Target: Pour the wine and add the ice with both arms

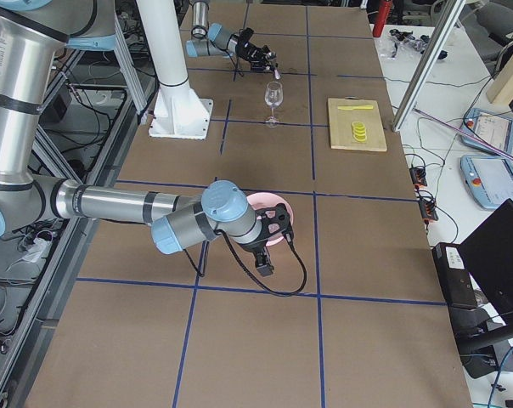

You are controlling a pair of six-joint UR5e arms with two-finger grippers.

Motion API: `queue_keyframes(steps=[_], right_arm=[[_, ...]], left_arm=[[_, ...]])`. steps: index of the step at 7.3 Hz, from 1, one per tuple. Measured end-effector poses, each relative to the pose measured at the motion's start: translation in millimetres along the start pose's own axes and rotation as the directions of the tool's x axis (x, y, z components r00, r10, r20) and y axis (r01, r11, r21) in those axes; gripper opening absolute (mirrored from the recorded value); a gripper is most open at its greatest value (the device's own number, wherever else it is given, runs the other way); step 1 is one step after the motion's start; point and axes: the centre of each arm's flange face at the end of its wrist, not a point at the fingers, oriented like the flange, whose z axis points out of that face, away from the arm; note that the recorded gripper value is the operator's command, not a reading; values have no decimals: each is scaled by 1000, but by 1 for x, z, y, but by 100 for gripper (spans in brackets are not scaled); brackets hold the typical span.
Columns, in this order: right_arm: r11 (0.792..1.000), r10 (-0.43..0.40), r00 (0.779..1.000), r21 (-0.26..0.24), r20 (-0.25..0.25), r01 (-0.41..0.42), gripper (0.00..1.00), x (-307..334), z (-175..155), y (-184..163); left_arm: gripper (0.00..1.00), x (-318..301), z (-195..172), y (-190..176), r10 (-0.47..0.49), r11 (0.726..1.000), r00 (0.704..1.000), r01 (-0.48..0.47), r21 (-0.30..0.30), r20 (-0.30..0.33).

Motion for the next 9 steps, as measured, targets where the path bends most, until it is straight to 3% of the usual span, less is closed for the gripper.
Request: queue_keyframes(steps=[5, 7, 9], right_arm=[[1000, 3, 1000, -3, 0, -3, 100, 1, 1, 2], [1000, 4, 1000, -3, 0, -4, 100, 1, 1, 2], [1000, 6, 1000, -5, 0, -6, 100, 1, 1, 3]], left_arm=[[0, 49, 23, -27, 194, 977, 981, -192, -94, 9], [0, 49, 26, -33, 300, 951, 953, -295, -91, 41], [0, 47, 28, -40, 414, 909, 906, -407, -94, 84]])
